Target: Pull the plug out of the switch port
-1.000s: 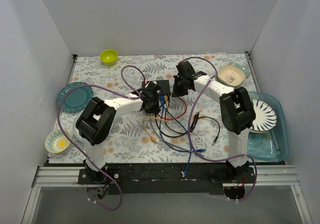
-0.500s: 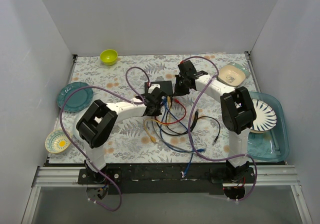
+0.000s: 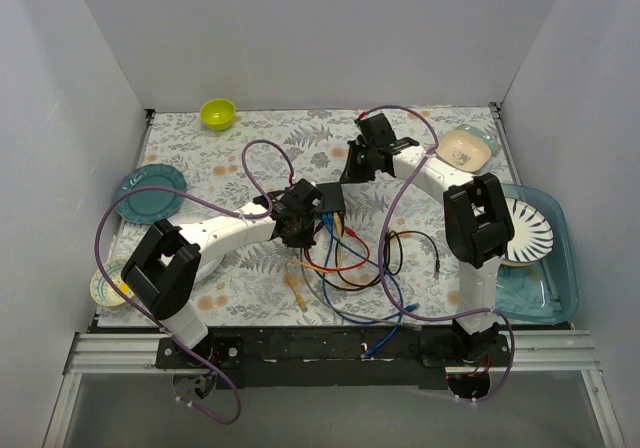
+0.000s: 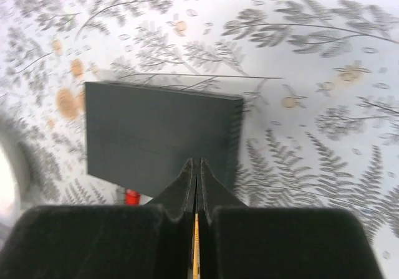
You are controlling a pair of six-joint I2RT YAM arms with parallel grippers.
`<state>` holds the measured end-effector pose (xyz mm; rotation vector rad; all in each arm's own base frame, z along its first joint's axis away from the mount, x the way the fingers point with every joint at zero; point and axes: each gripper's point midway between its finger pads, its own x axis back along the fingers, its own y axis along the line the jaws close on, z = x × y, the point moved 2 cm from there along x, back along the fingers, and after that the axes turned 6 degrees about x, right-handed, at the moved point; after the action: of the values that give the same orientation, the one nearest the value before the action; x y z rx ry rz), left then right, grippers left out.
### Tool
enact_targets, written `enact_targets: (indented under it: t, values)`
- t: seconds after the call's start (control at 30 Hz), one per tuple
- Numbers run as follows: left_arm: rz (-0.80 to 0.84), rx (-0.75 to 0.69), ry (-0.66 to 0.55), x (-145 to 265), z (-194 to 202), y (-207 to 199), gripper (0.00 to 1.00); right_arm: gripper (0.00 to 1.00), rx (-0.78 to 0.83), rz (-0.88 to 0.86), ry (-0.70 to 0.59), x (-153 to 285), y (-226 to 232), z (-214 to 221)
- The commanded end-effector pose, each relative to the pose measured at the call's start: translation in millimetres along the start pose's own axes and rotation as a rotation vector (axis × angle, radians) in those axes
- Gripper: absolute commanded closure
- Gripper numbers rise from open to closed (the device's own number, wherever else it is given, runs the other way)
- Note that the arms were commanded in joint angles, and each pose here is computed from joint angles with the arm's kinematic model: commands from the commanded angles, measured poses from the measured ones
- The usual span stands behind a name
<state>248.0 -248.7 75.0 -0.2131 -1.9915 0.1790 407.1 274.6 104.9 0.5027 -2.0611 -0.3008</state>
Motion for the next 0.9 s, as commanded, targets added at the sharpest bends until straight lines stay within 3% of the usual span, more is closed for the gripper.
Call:
enact_targets:
  t: [0.0, 0.3, 0.53, 0.87]
  values:
    - [0.057, -0.018, 0.018, 20.5, 0.1, -10.7, 1.00, 0.99, 0.085, -0.228, -0.043, 23.9, 64.0, -15.6]
    - [0.040, -0.011, 0.041, 12.5, 5.2, -7.8, 1.00, 0.99, 0.198, -0.288, 0.151, 13.7, 93.3, 64.2]
    - [0.031, -0.010, 0.041, 9.0, 5.9, -7.1, 1.00, 0.99, 0.200, -0.218, 0.226, 6.6, 77.2, 105.1]
    - [0.064, -0.016, 0.056, 22.3, 7.4, -10.5, 1.00, 0.99, 0.092, -0.071, 0.192, -39.3, 48.5, 73.3]
